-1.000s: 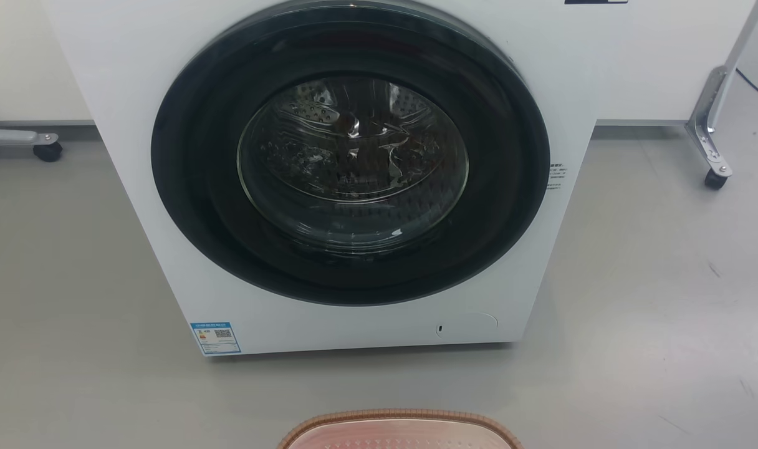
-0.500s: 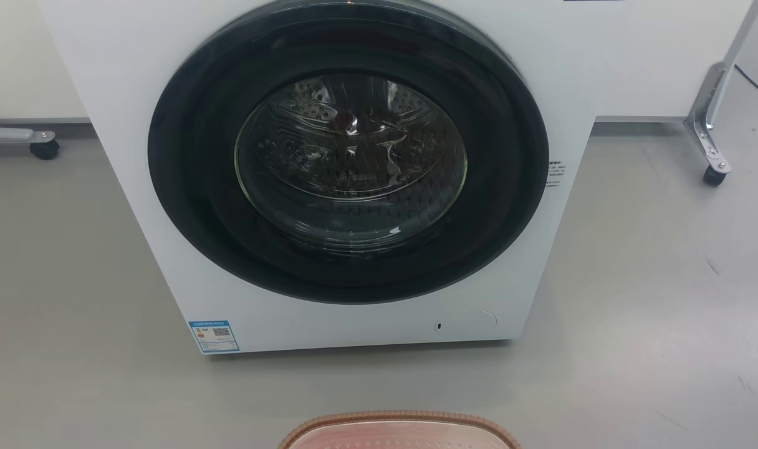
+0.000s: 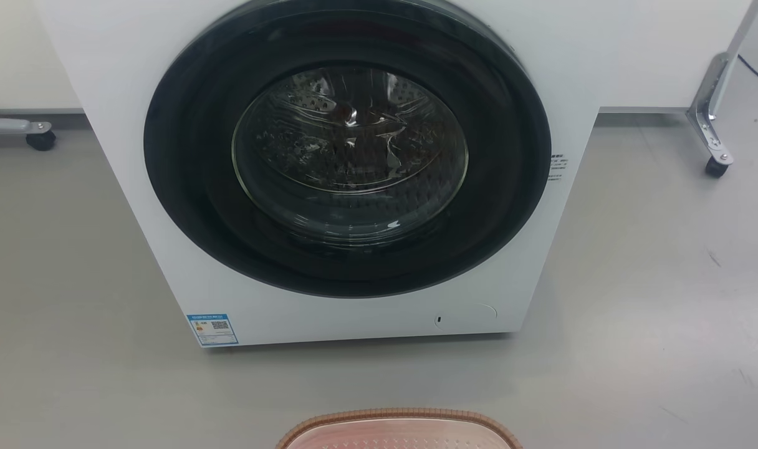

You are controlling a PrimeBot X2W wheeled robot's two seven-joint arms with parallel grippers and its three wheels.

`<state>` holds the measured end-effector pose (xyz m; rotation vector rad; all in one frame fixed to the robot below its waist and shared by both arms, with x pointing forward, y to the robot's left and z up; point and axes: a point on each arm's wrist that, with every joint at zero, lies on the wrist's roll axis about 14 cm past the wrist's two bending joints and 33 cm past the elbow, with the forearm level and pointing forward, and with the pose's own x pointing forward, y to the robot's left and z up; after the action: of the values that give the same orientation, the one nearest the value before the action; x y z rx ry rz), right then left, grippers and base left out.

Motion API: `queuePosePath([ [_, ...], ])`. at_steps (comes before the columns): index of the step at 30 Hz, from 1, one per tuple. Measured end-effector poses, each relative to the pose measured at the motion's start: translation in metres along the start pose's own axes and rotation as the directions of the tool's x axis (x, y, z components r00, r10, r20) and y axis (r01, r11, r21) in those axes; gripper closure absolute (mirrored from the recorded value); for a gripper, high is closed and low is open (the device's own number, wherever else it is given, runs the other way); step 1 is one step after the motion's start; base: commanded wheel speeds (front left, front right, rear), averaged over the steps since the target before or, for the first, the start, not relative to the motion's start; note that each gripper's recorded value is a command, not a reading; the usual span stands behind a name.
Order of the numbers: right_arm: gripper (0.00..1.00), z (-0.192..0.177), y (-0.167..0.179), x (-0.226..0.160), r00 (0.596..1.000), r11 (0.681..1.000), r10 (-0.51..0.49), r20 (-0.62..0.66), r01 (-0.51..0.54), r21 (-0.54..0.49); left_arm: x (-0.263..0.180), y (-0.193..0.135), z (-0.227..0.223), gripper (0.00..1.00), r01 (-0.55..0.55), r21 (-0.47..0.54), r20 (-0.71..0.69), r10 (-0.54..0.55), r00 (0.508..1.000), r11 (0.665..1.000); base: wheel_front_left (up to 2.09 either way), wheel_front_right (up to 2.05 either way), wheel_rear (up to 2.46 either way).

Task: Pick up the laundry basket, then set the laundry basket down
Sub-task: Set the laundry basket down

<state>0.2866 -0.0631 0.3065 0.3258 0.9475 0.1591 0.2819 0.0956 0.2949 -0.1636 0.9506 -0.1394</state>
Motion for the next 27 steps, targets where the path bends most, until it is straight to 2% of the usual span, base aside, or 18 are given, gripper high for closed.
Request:
queuePosePath([
  [7,1.00,0.005,-0.001,0.006,1.000,1.000,-0.004,-0.004,0.004,0.006,0.005,0.001,0.001,1.00,-0.004,-0.003,-0.010,0.004,1.000,1.000,0.00,0.00,0.00],
  [27,1.00,0.102,-0.001,0.067,0.993,0.999,-0.014,0.115,0.019,-0.044,0.060,0.009,0.089,1.00,-0.015,-0.035,0.104,0.018,0.994,0.999,0.00,0.00,0.00],
])
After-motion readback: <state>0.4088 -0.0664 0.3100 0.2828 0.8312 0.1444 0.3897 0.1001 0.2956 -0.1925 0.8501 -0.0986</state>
